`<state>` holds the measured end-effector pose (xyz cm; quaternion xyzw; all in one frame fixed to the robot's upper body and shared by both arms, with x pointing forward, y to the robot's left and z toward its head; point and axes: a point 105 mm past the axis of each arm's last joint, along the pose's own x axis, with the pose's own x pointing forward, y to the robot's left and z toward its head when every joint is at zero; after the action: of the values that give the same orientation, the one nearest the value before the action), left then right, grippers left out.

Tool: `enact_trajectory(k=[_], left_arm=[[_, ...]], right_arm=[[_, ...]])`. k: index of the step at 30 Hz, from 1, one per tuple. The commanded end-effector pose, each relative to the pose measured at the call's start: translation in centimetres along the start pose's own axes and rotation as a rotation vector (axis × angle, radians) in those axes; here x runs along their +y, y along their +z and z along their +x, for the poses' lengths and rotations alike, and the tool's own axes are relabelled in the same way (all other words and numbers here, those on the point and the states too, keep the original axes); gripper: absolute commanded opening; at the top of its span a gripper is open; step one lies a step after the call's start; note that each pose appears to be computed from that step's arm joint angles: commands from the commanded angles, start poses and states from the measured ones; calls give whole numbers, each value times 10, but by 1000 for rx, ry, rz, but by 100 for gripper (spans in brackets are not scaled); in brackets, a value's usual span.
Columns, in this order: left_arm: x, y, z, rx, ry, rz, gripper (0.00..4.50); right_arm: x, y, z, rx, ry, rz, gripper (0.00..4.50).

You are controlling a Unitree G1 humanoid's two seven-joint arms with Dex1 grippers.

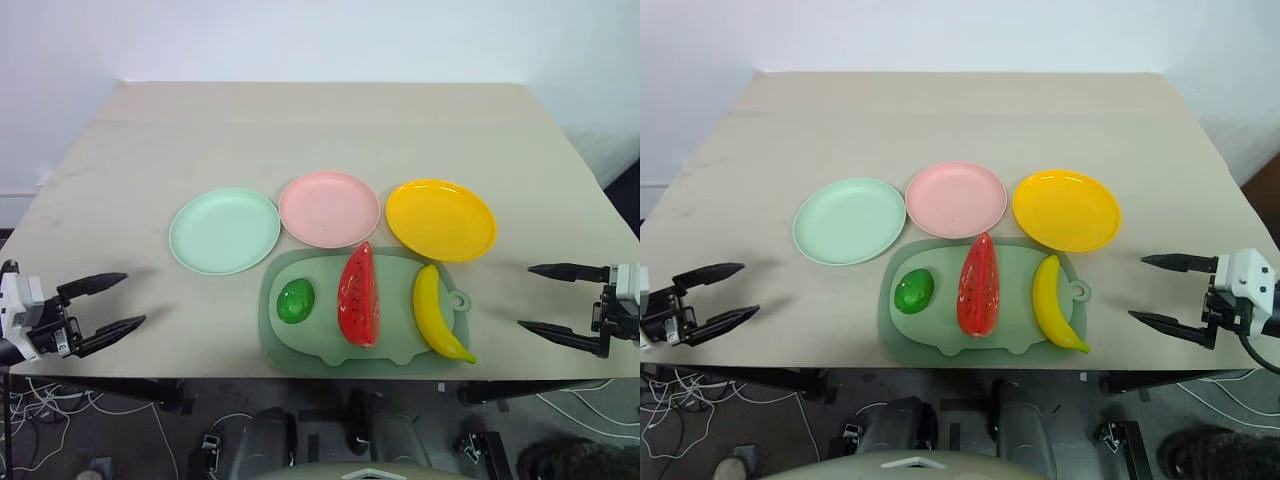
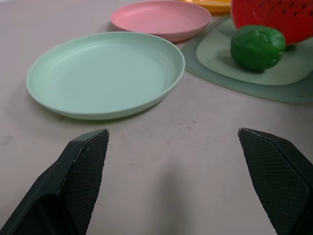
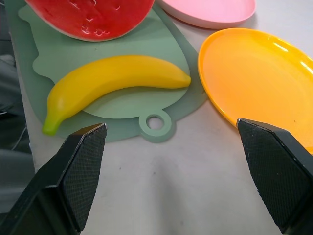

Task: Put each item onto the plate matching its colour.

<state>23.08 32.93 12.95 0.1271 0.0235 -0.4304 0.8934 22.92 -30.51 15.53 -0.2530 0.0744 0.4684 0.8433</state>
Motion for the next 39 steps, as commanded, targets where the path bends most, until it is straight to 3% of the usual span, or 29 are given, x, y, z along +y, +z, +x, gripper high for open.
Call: enact_trajectory(k=[1, 15, 27, 34, 39], left_arm=[[5, 6, -1, 8, 4, 42, 445], [6, 6, -2, 7, 9, 55, 445], [-23, -3, 11, -11, -26, 71, 445], [-38, -8, 13, -3, -35, 67, 445], [-45, -8, 24, -11, -58, 59, 445]], right_arm=[[-5, 6, -4, -28, -39, -32, 450], [-3, 8, 0, -46, -50, -26, 450], [-3, 18, 3, -33, -6, -22, 450], [5, 30, 35, -40, 9, 8, 450], [18, 39, 66, -14, -2, 164, 450]])
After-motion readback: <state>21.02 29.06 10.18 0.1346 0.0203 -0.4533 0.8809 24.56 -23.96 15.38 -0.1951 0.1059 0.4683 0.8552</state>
